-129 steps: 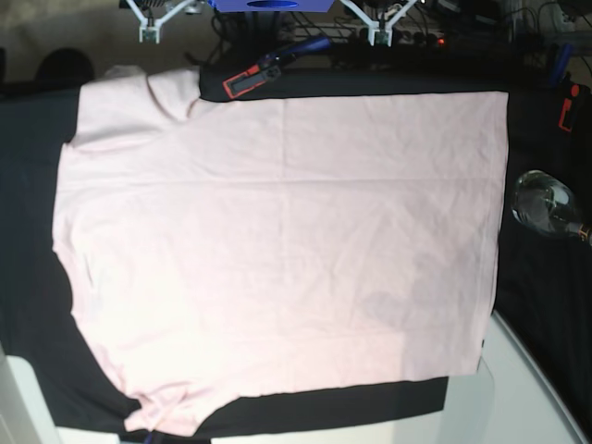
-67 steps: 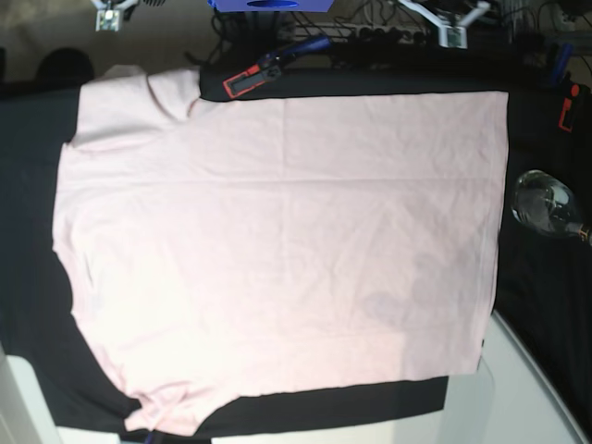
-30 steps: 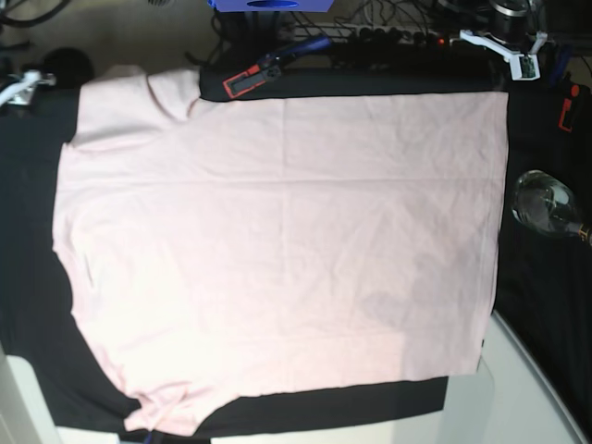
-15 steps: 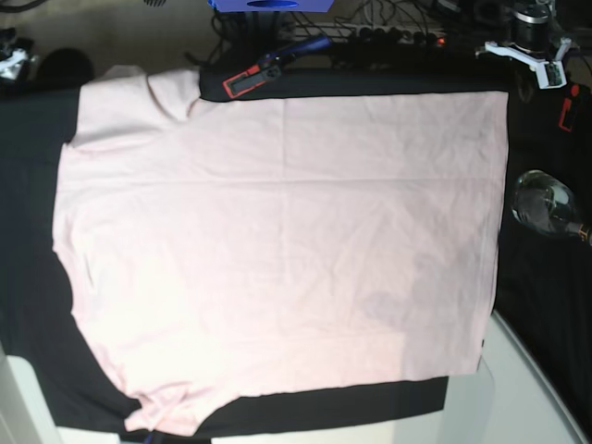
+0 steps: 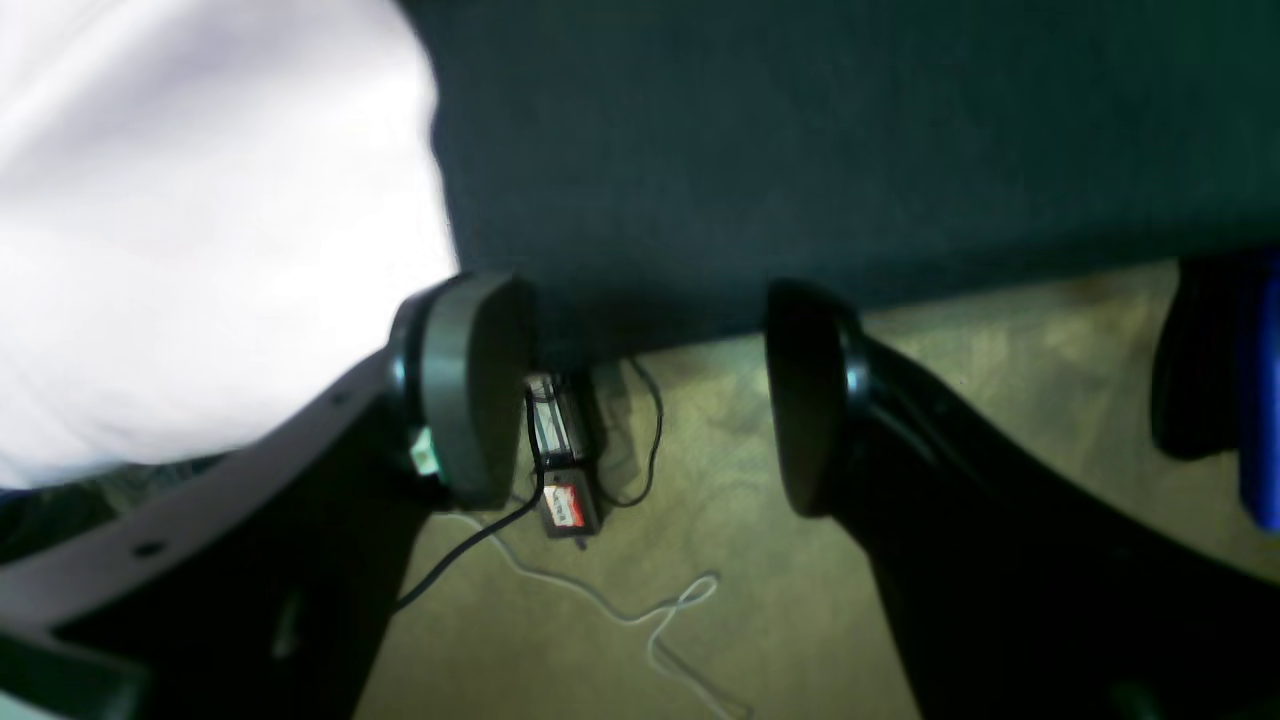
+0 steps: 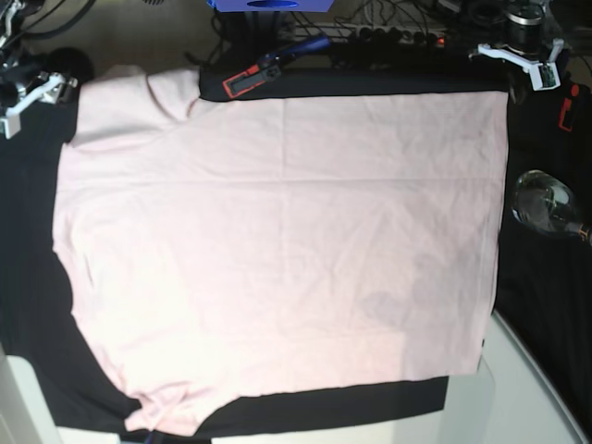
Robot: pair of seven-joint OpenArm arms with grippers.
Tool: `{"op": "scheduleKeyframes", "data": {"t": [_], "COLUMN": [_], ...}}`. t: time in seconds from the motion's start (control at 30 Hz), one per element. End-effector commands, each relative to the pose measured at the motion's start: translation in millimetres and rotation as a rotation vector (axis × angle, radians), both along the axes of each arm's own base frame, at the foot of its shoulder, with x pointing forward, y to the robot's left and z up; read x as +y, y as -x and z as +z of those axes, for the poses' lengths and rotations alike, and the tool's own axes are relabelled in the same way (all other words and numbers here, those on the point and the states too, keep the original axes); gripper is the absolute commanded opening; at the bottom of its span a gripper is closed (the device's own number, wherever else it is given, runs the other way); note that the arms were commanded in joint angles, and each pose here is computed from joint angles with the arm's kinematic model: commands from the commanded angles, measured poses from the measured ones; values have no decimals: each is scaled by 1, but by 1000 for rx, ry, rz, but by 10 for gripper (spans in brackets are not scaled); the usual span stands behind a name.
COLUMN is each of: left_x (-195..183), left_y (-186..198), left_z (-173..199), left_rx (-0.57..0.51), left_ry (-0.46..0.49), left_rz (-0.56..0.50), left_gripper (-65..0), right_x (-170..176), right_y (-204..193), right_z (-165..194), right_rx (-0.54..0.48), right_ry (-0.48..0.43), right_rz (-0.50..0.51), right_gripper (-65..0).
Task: Fold the T-shirt properly
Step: 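Move both grippers down toward the shirt's shoulder corners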
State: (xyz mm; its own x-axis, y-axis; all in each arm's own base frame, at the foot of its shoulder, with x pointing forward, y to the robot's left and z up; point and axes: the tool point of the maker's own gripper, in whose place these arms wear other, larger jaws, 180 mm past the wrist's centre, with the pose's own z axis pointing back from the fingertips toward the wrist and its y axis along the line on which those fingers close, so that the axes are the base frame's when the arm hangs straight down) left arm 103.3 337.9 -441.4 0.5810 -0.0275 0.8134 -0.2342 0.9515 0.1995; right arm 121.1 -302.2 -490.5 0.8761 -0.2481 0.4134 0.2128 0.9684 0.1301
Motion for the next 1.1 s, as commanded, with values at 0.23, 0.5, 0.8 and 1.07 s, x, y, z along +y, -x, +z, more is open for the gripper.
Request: {"op": "scheduleKeyframes", "data": {"t": [0.23, 0.5, 0.8, 1.07], "left_x": [5, 5, 9, 9], "left_y": [-12, -12, 1, -7], "left_z": [11, 10, -11, -9], "left_rx": [-51, -49, 0, -17], "left_ry": [-18, -17, 8, 9], "left_rz": [-1, 1, 36, 37], "left_gripper": [-650, -650, -650, -650], "right_x": [10, 25, 40, 83], "right_y": [-14, -12, 1, 1], "right_z": [2, -4, -23, -31], "right_rx": [-18, -14, 29, 54], "right_ry": [-6, -40, -107, -159], "right_rz": [61, 59, 35, 146], "right_gripper": [-286, -165, -197, -202]}}
